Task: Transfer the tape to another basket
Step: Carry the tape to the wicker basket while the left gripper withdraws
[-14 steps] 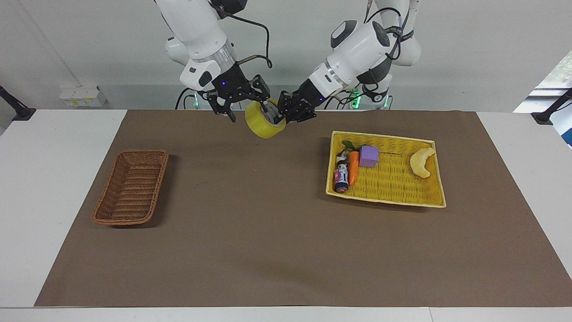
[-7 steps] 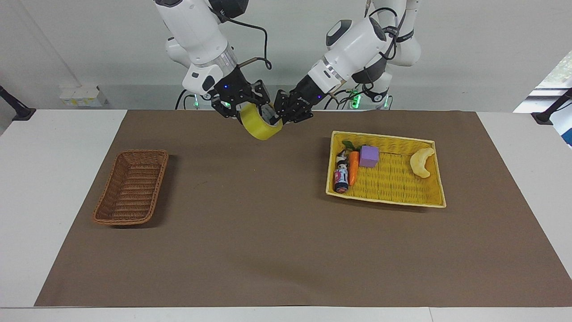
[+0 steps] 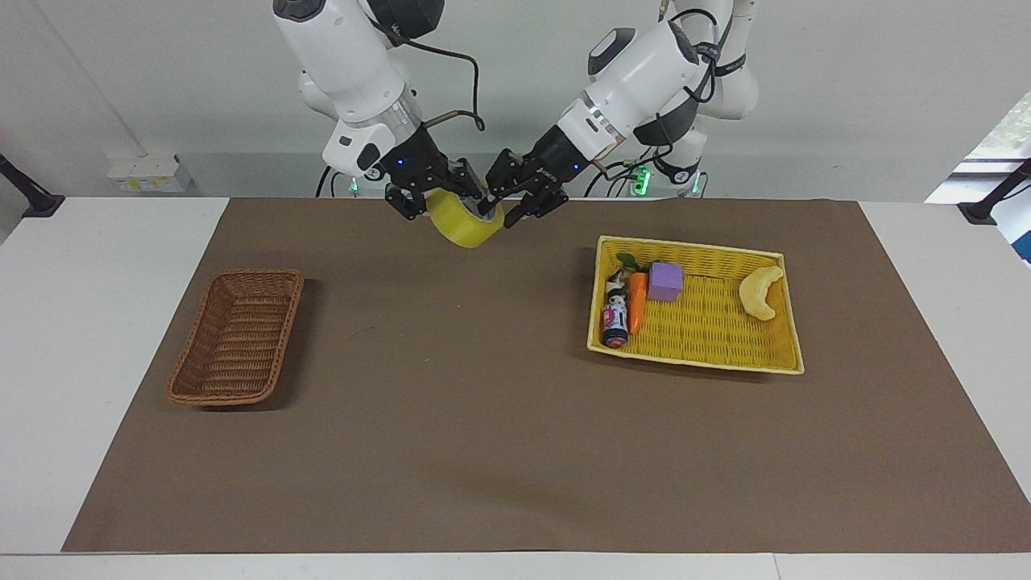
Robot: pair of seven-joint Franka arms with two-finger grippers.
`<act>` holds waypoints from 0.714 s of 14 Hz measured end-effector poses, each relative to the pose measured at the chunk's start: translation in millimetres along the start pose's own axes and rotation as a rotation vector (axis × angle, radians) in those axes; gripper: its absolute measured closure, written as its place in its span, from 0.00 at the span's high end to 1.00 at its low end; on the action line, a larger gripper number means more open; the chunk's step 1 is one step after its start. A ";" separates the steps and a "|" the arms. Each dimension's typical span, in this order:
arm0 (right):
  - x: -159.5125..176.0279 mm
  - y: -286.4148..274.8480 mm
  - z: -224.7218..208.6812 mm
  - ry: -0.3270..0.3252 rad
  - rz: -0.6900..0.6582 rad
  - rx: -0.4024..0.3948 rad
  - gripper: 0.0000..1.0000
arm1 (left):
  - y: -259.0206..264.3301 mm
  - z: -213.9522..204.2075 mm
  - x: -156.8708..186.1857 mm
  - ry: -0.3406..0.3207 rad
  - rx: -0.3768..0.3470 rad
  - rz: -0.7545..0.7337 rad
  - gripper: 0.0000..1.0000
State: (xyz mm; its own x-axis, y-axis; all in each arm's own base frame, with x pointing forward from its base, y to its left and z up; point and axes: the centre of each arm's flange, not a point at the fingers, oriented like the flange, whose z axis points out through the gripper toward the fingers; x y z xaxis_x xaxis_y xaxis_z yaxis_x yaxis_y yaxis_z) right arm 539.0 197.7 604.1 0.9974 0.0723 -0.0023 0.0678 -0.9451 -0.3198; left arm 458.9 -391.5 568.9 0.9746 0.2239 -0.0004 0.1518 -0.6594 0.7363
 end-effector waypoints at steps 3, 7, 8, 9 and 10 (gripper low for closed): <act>3.6 12.9 -4.5 0.007 0.020 -0.001 0.00 | -8.7 -8.4 9.3 -0.031 0.025 -0.030 1.00; 11.8 50.1 -16.2 0.024 0.018 -0.008 0.00 | -40.2 -23.3 33.2 -0.060 0.203 0.023 1.00; 15.0 70.2 -21.6 0.031 0.018 -0.010 0.00 | -52.0 -28.5 40.7 -0.071 0.260 0.029 1.00; 17.4 95.6 -27.4 0.035 0.015 -0.013 0.00 | -64.5 -36.0 50.7 -0.073 0.309 0.028 1.00; 18.3 126.3 -34.2 0.034 0.010 -0.016 0.00 | -78.0 -46.2 63.6 -0.066 0.343 0.011 1.00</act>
State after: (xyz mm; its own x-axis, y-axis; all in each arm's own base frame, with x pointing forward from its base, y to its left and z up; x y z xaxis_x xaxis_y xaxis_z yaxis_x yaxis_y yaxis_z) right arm 566.8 68.7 596.1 0.9982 0.0526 0.0274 0.0584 -0.9506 -0.3049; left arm 501.4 -292.6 542.7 0.9834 0.1754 -0.0457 0.1763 -0.8667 0.4666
